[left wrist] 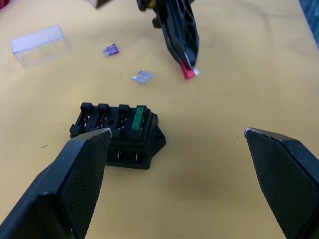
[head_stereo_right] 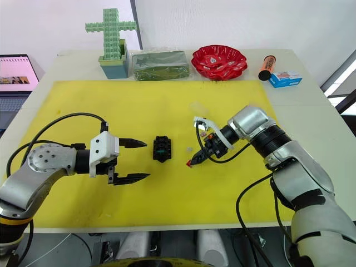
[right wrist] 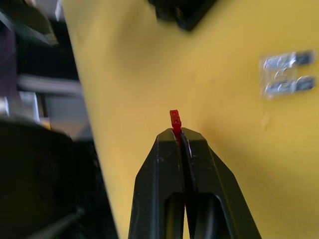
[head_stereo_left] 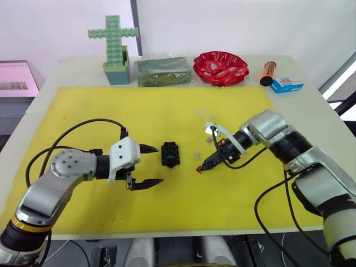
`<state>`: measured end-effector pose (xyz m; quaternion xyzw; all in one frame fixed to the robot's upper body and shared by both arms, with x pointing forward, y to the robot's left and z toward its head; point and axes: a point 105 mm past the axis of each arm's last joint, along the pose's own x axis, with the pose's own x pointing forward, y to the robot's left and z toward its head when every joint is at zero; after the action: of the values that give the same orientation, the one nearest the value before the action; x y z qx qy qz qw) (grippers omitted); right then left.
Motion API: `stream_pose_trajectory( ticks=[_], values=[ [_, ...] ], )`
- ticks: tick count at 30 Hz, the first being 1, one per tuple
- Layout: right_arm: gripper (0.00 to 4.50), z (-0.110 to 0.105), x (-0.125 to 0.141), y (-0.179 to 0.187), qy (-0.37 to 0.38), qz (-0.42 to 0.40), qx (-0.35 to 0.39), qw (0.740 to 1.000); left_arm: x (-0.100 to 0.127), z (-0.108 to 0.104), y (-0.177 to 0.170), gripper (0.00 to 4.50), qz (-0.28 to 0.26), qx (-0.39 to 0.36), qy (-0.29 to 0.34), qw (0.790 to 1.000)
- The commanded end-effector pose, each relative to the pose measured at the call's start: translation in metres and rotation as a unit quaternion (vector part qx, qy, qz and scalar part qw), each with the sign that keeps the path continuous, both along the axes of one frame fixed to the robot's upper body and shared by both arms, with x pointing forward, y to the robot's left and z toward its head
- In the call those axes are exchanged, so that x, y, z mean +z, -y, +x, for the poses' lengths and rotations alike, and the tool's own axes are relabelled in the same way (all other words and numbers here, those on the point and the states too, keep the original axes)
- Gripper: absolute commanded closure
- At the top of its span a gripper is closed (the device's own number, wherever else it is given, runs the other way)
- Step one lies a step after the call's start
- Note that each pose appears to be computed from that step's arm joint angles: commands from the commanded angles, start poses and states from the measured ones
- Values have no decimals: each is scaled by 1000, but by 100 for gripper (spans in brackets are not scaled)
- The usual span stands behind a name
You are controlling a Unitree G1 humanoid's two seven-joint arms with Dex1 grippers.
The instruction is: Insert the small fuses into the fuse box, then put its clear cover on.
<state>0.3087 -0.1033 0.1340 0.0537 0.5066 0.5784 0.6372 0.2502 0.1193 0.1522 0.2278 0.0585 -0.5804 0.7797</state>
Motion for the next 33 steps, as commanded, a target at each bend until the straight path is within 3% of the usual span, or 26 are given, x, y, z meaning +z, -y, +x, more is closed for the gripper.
stream_pose_trajectory(
  ticks=[1, 9, 19, 33],
  values=[
    [449, -2, 16, 1, -12, 35, -67, 997, 9, -4, 2, 0, -5, -6, 23, 1000],
    [449, -26, 8, 2, -14, 95, -124, 988, 12, 0, 5, 0, -15, -5, 30, 999],
    [449, -33, -17, -12, 12, 128, -255, 958, 12, 2, 9, 0, -20, -12, 31, 999],
    [449, -39, -29, -3, -4, 95, -319, 943, 11, 2, 10, 0, -20, -10, 31, 999]
  ],
)
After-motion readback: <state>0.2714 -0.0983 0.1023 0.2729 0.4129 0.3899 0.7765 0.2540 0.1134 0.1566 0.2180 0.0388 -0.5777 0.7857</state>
